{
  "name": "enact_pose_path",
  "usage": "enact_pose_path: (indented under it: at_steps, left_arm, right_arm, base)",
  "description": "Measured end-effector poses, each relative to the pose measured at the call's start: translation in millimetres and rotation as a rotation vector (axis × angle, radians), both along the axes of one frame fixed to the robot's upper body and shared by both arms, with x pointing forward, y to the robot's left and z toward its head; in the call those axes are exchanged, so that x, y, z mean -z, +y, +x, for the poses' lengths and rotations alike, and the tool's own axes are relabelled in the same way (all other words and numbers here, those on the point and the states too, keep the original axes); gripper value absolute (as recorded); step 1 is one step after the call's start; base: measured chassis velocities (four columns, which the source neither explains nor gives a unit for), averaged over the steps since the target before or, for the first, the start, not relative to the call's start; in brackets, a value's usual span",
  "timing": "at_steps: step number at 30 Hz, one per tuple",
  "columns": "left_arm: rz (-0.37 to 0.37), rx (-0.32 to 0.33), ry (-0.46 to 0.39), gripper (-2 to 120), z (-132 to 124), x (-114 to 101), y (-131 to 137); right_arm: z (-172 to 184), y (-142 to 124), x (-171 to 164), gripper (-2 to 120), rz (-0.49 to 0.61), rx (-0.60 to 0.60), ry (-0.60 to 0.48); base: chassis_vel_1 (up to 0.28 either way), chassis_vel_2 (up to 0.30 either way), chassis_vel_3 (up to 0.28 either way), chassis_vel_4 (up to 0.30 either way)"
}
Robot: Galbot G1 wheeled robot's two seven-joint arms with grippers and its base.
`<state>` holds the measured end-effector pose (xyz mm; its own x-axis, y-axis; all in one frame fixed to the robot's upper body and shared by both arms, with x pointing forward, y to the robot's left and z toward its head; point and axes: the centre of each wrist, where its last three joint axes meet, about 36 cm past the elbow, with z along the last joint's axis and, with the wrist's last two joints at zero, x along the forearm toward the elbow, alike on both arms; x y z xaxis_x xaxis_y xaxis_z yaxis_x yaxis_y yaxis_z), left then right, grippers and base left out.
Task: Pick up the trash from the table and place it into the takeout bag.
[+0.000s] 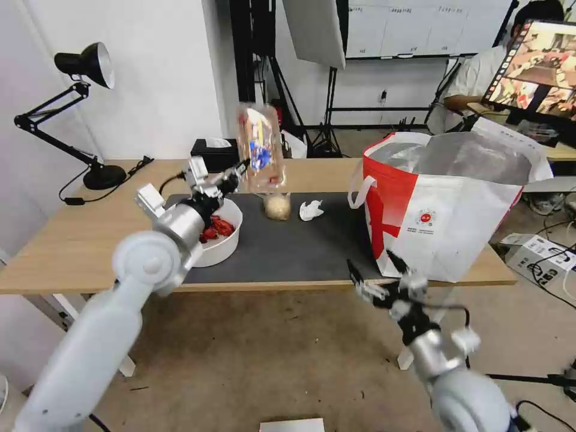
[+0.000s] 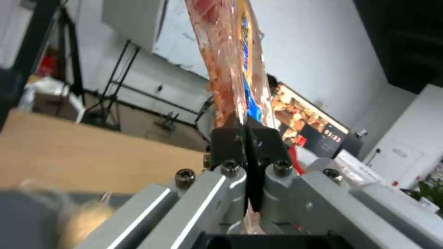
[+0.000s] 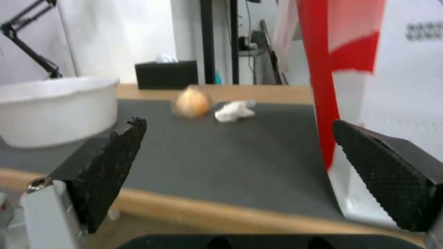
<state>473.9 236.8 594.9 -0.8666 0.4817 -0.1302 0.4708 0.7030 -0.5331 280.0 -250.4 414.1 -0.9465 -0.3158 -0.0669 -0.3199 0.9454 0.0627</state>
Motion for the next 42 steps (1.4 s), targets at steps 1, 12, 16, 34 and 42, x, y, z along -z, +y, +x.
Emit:
enact_pose_path:
  at_steps: [1,12,16,34,42]
  left_arm:
    - [0.014,0.015,-0.024,0,6,-7,-5]
    - [0.078,0.152,-0.11,0,66,-33,-109]
    - [0.1,0.161,-0.117,0,90,-39,-141]
    - [0.278,0.25,-0.22,0,107,-30,-264]
    - [0.325,0.306,-0.222,0,97,-9,-281]
  right_arm:
    - [-13,2,8,100,-0.011,0.014,0.002]
    - [-58,20,30,100,-0.042,0.125,-0.017]
    - [-62,21,37,100,-0.055,0.123,-0.01]
    - [-53,22,50,100,-0.051,0.124,-0.002]
    - [-50,21,51,100,-0.047,0.129,0.002]
  base:
    - [0.0,0.0,0.0,0.0]
    - [0.0,0.0,0.0,0.0]
    - [0.0,0.0,0.0,0.0]
    - [0.0,0.0,0.0,0.0]
    - [0.0,0.0,0.0,0.0]
